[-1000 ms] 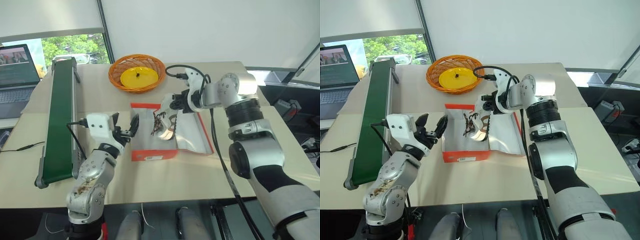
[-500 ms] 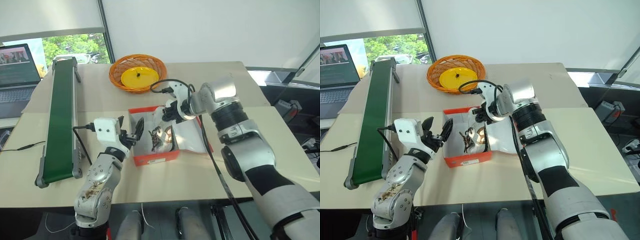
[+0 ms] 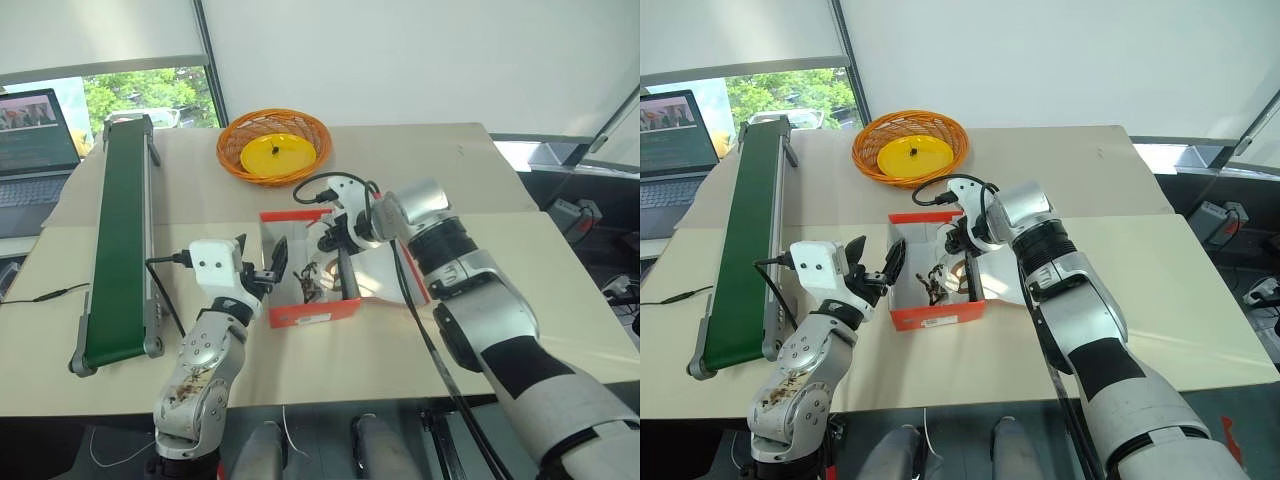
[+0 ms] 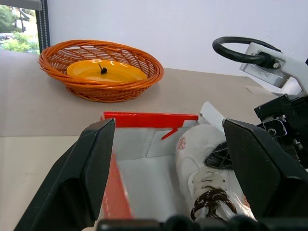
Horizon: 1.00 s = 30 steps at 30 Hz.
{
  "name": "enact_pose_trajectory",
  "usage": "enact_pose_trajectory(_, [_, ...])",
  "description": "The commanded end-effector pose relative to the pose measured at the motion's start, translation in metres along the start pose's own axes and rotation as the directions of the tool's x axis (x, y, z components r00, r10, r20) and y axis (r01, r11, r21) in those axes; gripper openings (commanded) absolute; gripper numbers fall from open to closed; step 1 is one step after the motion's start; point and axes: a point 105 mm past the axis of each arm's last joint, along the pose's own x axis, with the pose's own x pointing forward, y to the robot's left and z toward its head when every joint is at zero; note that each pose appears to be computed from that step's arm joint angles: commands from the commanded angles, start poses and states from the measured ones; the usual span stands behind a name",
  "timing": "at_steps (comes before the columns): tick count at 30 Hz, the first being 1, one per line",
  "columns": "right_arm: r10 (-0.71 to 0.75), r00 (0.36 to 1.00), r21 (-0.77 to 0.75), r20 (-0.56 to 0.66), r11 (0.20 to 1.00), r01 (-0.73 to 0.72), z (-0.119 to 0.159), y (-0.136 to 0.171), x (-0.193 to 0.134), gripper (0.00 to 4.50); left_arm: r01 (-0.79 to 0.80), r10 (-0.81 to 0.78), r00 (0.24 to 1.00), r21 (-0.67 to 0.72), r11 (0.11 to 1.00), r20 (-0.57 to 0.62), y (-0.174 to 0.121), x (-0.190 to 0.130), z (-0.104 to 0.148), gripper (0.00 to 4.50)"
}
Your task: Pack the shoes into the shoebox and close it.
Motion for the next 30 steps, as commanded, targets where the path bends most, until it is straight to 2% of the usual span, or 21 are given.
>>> enact_pose_trajectory(1, [-0.003,0.997,0.01,0.071,1.0,0.002,0.018,0.001,-0.008,3.56,0.021,-0.022,0.997,0.015,1.0,0.076,-0.006,0.0,0.02,3.81])
enact_pose_trajectory(3, [0.005,0.996,0.025,0.085,1.0,-0.007,0.022,0.004,-0.011,4.25,0.025,-0.026,0.997,0.019,1.0,0.078,-0.005,0.001,0.02,3.81])
enact_pose_trajectory(4, [0.009,0.996,0.035,0.091,0.999,-0.013,0.024,0.005,-0.013,4.45,0.027,-0.028,0.997,0.021,0.999,0.078,-0.005,0.002,0.02,3.81])
enact_pose_trajectory(12, [0.098,0.979,0.071,0.181,0.991,-0.112,0.051,0.028,-0.06,4.45,0.041,-0.045,0.996,0.053,0.998,0.082,-0.001,0.006,0.024,3.81])
enact_pose_trajectory(16, [0.139,0.954,0.051,0.267,0.986,-0.158,0.06,0.036,-0.085,4.45,0.044,-0.05,0.995,0.078,0.996,0.087,0.004,0.007,0.029,3.81])
enact_pose_trajectory(21, [0.264,0.846,-0.082,0.463,0.963,-0.256,0.069,0.047,-0.118,4.45,-0.001,-0.012,0.998,0.198,0.98,0.068,0.023,0.008,0.033,3.81])
enact_pose_trajectory(25, [0.341,0.78,-0.195,0.525,0.94,-0.28,0.055,0.045,-0.129,4.45,-0.127,0.114,0.992,0.296,0.947,0.063,0.056,0.009,0.04,3.81])
enact_pose_trajectory(30, [0.395,0.694,-0.251,0.602,0.919,-0.305,0.047,0.04,-0.143,4.45,-0.255,0.228,0.967,0.367,0.895,0.114,0.09,0.012,0.064,3.81])
